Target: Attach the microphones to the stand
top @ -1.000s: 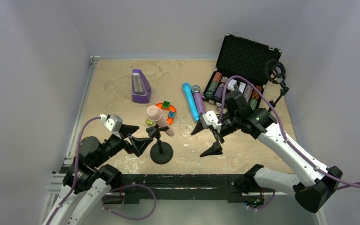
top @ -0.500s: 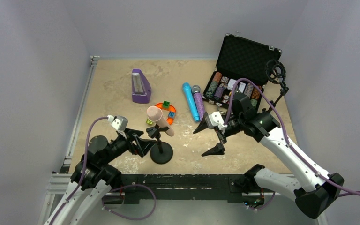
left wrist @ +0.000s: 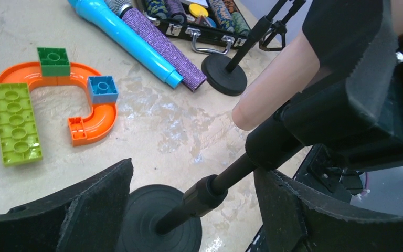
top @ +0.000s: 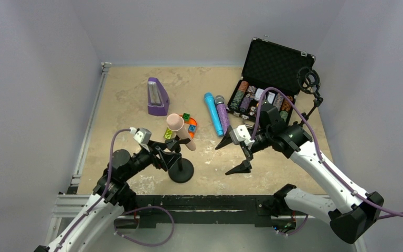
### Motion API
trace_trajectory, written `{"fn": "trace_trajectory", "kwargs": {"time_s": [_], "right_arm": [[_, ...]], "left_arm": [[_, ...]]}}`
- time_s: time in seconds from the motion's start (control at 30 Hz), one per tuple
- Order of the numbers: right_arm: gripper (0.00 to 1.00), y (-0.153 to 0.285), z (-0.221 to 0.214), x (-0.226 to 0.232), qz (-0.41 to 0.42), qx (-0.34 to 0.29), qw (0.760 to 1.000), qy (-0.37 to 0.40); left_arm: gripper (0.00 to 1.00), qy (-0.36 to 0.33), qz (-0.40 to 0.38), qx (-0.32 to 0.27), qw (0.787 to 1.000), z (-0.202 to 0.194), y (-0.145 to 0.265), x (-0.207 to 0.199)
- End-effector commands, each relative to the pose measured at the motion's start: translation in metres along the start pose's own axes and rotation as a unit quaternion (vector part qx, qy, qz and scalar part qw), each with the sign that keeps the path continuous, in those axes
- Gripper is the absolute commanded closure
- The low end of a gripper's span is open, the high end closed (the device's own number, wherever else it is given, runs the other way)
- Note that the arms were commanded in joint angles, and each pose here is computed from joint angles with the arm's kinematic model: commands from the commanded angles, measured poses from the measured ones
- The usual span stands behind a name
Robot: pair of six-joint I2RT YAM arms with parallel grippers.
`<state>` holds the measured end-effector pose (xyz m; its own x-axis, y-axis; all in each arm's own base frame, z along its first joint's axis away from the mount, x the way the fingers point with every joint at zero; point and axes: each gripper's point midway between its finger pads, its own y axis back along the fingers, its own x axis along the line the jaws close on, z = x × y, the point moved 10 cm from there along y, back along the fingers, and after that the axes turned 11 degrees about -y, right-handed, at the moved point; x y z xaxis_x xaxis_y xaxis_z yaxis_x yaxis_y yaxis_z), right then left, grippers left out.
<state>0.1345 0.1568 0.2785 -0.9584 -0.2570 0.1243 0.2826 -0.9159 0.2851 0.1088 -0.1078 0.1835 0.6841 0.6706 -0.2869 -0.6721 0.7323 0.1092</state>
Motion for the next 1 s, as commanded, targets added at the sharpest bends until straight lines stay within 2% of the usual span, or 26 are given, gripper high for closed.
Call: {"fn": "trace_trajectory", "kwargs": {"time_s": [0.0,0.2,0.43,0.6,0.97], "right_arm": [[0.03,0.001,0.003,0.001,0.008,-0.011,1.0,0.016],[0.03,0.0,0.003,0.0,0.009,-0.01,1.0,0.016],[0.03,0.0,0.003,-0.001,0.013,-0.008,1.0,0.01],[0.03,0.0,0.003,-0.001,0.012,-0.007,1.0,0.01],[0.03,0.001,0.002,-0.001,0.01,-0.006,1.0,0.01]], "left_arm": [[0.15,-0.043,-0.056,-0.066,0.995,0.019,-0.012,-0.006],[0.26,-0.059,-0.094,-0.069,0.991,0.018,-0.017,-0.01],[0.61,-0.064,-0.128,-0.058,0.988,0.021,-0.022,-0.015],[1.0,-0.076,-0.128,-0.069,0.986,0.028,-0.02,-0.016],[1.0,-0.125,-0.09,-0.094,0.984,0.073,-0.007,-0.023]]}}
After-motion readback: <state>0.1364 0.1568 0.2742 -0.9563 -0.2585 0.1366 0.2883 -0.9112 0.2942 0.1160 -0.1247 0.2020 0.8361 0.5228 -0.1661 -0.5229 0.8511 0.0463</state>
